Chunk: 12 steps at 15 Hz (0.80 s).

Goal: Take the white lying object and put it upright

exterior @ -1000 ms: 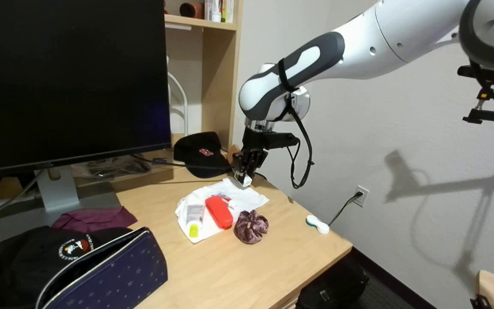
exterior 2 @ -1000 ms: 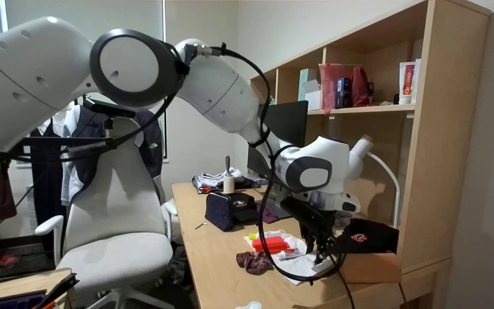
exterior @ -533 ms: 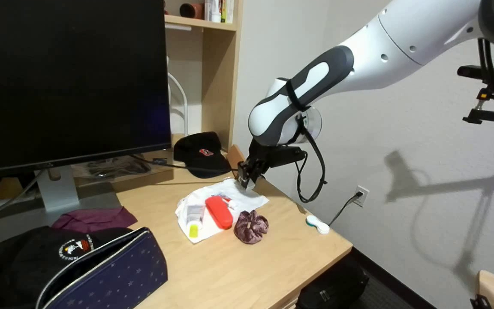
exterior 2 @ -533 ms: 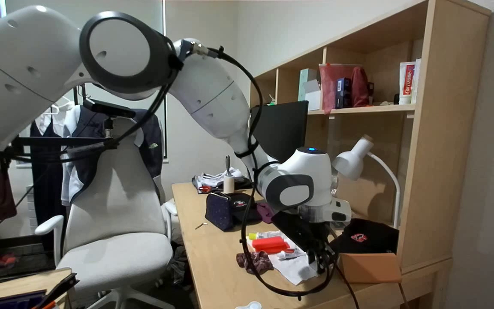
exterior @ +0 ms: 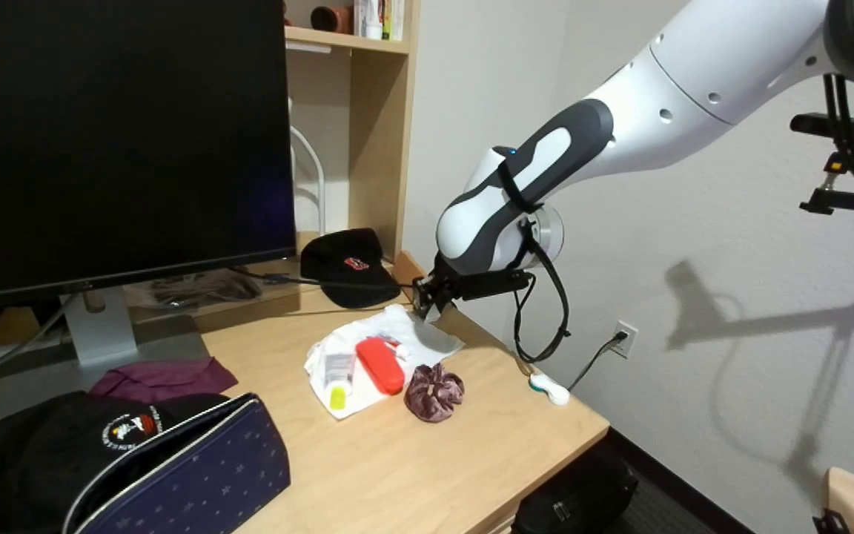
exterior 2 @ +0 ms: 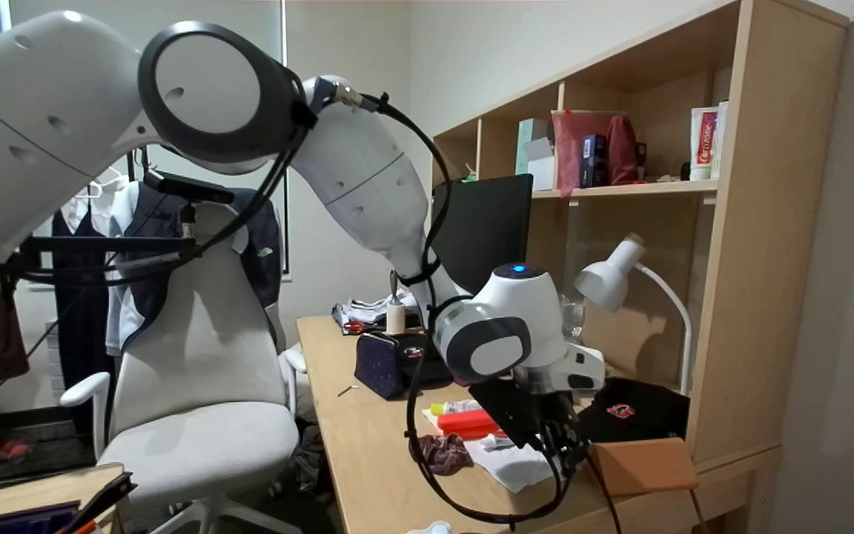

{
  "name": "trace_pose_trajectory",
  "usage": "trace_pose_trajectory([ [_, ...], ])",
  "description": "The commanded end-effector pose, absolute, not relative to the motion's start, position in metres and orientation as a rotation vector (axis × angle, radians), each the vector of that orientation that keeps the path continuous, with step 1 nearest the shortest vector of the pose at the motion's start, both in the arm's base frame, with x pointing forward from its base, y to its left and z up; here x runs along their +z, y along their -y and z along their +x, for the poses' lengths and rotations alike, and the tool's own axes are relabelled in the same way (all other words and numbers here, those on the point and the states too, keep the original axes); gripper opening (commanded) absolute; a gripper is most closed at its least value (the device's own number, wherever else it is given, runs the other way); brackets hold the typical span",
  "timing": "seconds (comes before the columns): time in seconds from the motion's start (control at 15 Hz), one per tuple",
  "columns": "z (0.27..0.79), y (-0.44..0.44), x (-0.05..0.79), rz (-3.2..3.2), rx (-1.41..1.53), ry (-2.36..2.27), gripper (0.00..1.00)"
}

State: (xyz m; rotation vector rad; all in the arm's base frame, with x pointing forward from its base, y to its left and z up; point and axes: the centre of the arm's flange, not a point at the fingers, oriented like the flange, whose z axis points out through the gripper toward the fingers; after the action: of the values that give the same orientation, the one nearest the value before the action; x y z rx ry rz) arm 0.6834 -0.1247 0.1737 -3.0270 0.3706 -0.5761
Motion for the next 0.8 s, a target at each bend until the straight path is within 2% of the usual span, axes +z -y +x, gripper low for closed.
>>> trace_pose_trajectory([
  [0.0,0.661,0.136,0.167,-3.036,-0.635,-0.512,0.12],
  [0.33,0.653,0.154,0.167,-3.128,-0.568,-0.473,0.12],
  [0.73,0.663,0.149,0.169,-3.185,-0.437,-0.215,0.12],
])
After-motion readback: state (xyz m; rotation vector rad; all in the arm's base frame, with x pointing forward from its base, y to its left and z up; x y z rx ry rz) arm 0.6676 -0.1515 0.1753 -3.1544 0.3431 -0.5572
